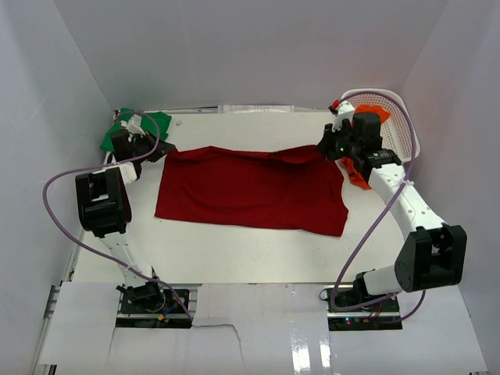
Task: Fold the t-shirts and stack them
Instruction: Fold the other side of the tshirt into a rectangle
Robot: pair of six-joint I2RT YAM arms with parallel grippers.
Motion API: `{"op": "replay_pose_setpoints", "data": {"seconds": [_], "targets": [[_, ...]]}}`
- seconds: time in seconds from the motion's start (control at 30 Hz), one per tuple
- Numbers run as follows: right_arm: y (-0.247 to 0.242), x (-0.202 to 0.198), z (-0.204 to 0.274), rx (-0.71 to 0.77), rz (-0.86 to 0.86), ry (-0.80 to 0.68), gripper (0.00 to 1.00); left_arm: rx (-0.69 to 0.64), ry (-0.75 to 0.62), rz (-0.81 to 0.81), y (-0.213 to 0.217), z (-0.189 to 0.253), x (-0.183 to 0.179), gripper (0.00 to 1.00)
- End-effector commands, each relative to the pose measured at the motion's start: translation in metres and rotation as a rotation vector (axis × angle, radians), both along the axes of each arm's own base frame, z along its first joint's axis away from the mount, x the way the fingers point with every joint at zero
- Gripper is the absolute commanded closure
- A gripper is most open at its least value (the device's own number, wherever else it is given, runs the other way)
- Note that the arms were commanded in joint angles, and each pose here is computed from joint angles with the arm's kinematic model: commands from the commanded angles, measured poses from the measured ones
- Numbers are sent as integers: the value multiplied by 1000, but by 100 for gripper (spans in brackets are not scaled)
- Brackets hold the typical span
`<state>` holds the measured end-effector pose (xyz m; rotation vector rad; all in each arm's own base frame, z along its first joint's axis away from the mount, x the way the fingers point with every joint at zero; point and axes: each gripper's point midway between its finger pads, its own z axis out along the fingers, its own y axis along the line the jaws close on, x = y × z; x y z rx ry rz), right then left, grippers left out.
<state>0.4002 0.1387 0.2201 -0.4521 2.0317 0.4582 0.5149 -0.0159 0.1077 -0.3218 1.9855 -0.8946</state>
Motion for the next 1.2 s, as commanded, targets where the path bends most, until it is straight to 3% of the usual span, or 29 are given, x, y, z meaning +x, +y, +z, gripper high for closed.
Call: {"op": "replay_pose_setpoints", "data": {"seconds": [0.0,0.27,0.53,0.97,1.13,1.17], "targets": [[-5,-11,20,28,-29,-35,92,28,-224,-16,5,75,-9,100],[-15,-46,1,53,-89,58,92,78,-278,89,21,96,-37,100],[-19,-82,-16,61,-107,141,92,133,-241,112,28,68,-58,100],[-37,-109,-29,22,-198,243,92,95,-140,76,33,20,-51,100],[-41,-143,-77,-22,-233,470,92,116,-71,110,38,-4,-60,100],[-47,-149,-86,-54,-271,498,87,108,-6,125,39,-16,-64,100]]}}
